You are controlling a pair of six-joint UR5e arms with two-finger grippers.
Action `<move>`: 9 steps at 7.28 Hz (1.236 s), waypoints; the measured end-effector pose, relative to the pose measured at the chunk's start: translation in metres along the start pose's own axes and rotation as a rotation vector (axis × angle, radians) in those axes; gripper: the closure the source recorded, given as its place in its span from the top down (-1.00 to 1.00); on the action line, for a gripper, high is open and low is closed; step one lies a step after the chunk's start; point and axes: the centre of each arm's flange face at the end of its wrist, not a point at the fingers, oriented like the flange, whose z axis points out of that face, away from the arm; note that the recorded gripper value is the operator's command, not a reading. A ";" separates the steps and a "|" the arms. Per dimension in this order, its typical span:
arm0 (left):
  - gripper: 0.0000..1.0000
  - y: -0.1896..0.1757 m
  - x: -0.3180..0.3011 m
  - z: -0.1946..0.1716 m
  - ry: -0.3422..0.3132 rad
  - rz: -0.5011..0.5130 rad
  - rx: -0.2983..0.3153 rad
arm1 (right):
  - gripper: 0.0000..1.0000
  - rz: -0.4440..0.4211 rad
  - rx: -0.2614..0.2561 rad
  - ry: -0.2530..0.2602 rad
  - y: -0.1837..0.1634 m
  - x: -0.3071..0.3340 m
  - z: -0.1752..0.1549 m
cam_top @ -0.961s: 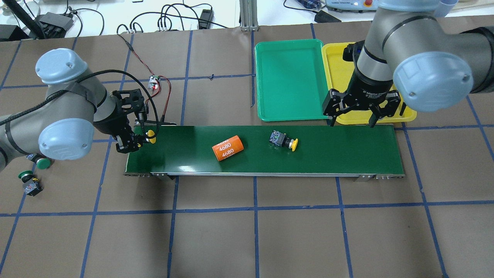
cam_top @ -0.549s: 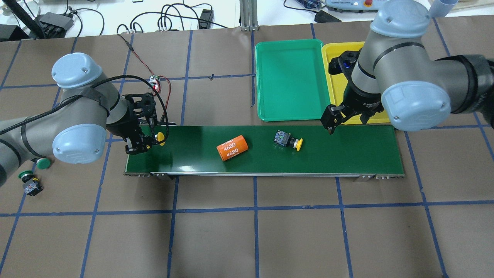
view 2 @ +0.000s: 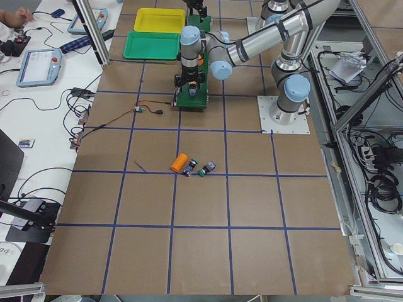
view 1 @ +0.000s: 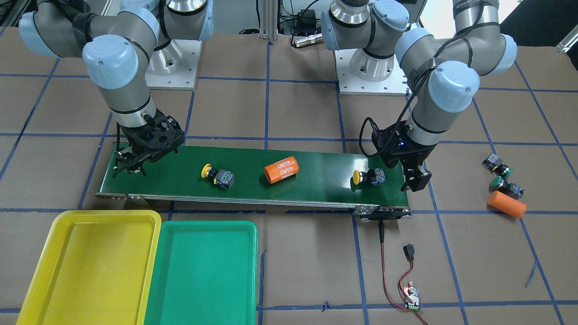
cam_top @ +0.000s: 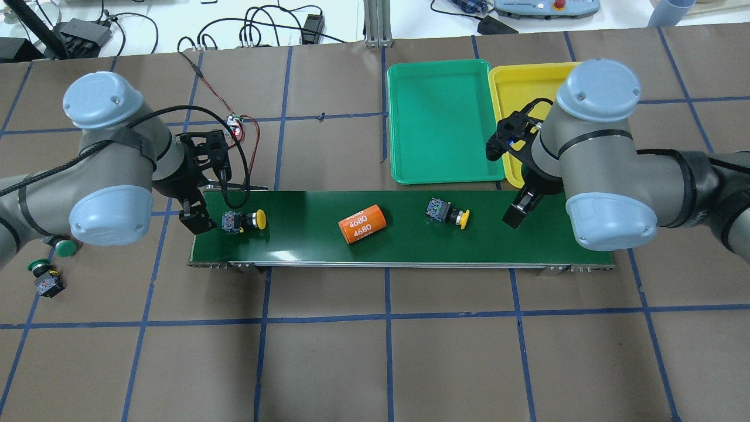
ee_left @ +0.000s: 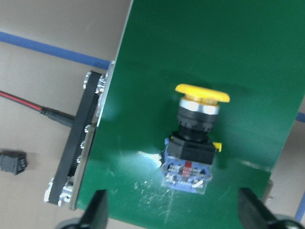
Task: Sort buttons by color to trays
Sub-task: 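Place button on belt with left gripper while right gripper lowers toward first button, then grasp first button with right gripper while left gripper returns to pile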
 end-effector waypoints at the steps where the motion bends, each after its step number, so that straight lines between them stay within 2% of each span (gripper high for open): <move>1: 1.00 0.037 -0.023 -0.009 -0.020 -0.114 0.001 | 0.91 -0.117 -0.010 0.019 0.005 -0.003 0.007; 2: 1.00 0.084 -0.049 -0.017 -0.038 -0.254 0.000 | 0.90 -0.200 -0.020 0.026 0.010 -0.008 0.015; 3: 1.00 0.124 -0.072 -0.025 -0.051 -0.353 -0.007 | 0.87 -0.276 -0.023 0.032 0.014 -0.012 0.020; 5: 1.00 0.183 -0.107 -0.017 -0.030 -0.528 -0.019 | 0.84 -0.423 -0.019 0.028 0.018 -0.015 0.025; 6: 1.00 0.203 -0.121 -0.007 -0.018 -0.639 -0.020 | 0.86 -0.462 -0.019 0.020 0.020 -0.016 0.027; 8: 1.00 0.220 -0.138 0.012 -0.004 -0.920 -0.032 | 0.96 -0.485 0.001 -0.005 0.019 -0.020 0.030; 9: 1.00 0.227 -0.145 0.020 -0.011 -1.052 -0.067 | 0.96 -0.487 0.011 -0.011 0.018 -0.020 0.031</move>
